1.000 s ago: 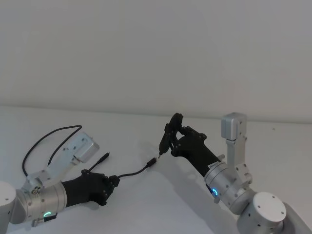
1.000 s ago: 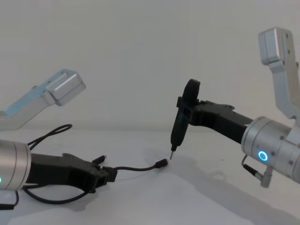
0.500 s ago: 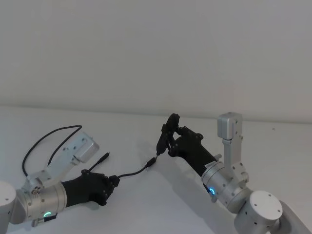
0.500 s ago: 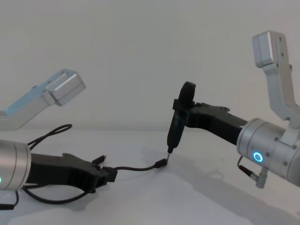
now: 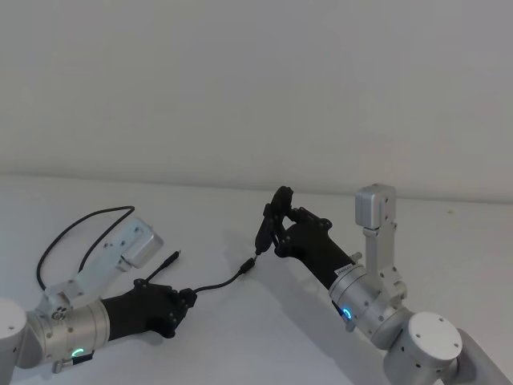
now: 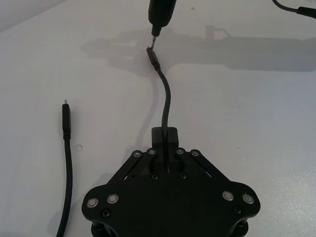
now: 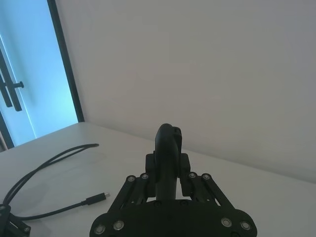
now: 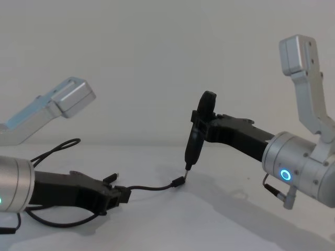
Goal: Pick up the data cable with the one hand.
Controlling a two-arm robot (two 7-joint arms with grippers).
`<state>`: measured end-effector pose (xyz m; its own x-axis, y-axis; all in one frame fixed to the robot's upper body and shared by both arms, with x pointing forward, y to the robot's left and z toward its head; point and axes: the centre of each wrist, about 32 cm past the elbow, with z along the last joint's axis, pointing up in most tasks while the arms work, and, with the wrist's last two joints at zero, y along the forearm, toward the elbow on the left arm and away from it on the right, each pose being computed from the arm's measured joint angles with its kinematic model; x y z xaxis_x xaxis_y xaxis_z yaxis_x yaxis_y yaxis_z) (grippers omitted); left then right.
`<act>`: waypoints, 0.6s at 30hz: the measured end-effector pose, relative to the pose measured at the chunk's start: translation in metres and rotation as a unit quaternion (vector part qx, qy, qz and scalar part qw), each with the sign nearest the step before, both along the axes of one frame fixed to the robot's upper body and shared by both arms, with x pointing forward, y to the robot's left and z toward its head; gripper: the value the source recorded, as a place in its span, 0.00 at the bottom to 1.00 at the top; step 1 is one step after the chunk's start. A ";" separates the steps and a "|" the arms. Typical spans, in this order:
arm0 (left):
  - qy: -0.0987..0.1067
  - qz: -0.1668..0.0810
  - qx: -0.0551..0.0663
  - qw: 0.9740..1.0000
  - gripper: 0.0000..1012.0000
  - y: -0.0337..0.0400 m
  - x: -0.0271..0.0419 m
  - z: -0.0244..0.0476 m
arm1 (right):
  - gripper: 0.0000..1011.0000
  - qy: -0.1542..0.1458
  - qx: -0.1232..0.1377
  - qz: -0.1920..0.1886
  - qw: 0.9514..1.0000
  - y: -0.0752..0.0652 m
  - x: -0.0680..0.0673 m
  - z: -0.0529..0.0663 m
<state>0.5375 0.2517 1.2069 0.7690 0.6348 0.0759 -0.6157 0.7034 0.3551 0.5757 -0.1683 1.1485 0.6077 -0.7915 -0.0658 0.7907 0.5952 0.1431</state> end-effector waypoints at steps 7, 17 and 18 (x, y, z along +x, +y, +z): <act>0.000 0.000 0.000 1.000 0.05 0.0000 0.0000 0.0000 | 0.27 -0.001 0.000 0.001 1.000 0.000 0.001 0.000; 0.000 0.000 0.000 1.000 0.05 0.0000 0.0000 0.0000 | 0.27 0.000 0.000 0.002 1.000 0.001 0.001 0.000; 0.000 0.000 0.000 1.000 0.05 0.0000 0.0000 0.0000 | 0.27 0.000 0.000 0.002 1.000 0.001 0.001 0.000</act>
